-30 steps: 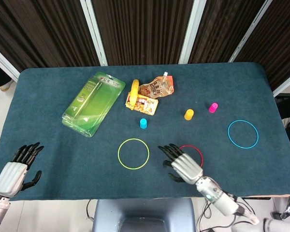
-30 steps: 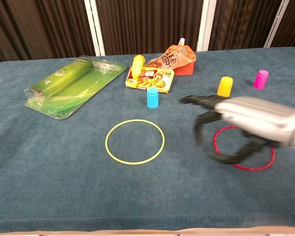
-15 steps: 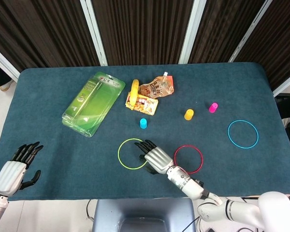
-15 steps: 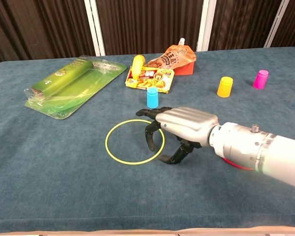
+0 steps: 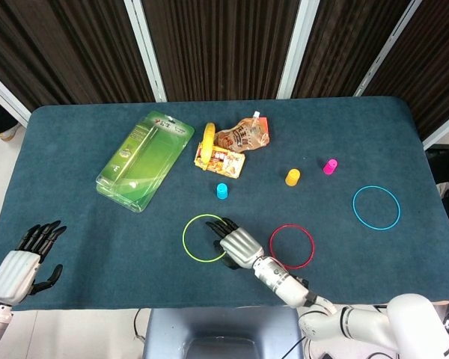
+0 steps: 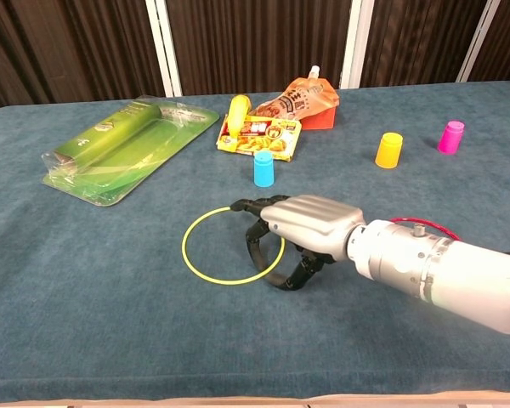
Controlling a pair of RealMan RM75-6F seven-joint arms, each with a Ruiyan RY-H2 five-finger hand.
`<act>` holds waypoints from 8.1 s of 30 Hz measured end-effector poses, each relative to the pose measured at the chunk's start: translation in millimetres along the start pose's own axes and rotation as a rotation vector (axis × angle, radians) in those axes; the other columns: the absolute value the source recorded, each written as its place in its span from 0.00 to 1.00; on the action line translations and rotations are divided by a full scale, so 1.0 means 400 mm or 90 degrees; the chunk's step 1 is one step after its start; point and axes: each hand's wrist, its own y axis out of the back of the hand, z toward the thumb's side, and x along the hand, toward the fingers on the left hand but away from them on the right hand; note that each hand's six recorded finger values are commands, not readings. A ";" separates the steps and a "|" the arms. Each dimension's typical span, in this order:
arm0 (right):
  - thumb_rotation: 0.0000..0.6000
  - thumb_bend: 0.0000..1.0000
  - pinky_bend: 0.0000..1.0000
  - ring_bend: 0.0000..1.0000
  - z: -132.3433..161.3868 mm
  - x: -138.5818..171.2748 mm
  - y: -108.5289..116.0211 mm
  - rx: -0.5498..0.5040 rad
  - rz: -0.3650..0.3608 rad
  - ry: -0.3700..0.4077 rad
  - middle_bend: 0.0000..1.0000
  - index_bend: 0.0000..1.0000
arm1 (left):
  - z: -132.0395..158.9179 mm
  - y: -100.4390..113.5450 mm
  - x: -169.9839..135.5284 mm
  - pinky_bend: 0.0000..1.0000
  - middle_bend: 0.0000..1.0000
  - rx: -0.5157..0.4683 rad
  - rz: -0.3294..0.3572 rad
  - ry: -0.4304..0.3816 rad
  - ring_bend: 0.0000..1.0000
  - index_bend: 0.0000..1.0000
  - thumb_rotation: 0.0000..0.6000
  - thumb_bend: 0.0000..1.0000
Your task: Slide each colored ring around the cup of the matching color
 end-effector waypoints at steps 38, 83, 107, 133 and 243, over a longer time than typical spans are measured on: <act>1.00 0.53 0.00 0.00 0.009 -0.006 0.008 0.017 -0.015 0.004 0.12 0.78 | -0.002 0.007 -0.004 0.00 0.00 0.000 0.007 -0.001 0.00 0.00 1.00 0.46; 1.00 0.53 0.00 0.00 -0.068 -0.019 0.203 0.042 -0.115 -0.057 0.12 0.43 | -0.005 0.018 -0.010 0.00 0.00 -0.003 0.013 0.003 0.00 0.00 1.00 0.46; 1.00 0.53 0.00 0.00 -0.290 0.510 -0.022 0.112 -0.012 -0.155 0.13 0.58 | 0.013 -0.012 0.000 0.00 0.00 0.009 -0.008 -0.009 0.00 0.00 1.00 0.46; 1.00 0.53 0.00 0.00 -0.311 0.474 -0.062 0.073 -0.003 -0.162 0.13 0.61 | 0.016 -0.011 -0.002 0.00 0.00 0.004 -0.010 -0.009 0.00 0.00 1.00 0.46; 1.00 0.53 0.00 0.00 -0.509 0.210 0.229 0.107 -0.096 -0.318 0.14 0.55 | 0.009 -0.022 0.012 0.00 0.00 0.010 -0.020 0.000 0.00 0.00 1.00 0.46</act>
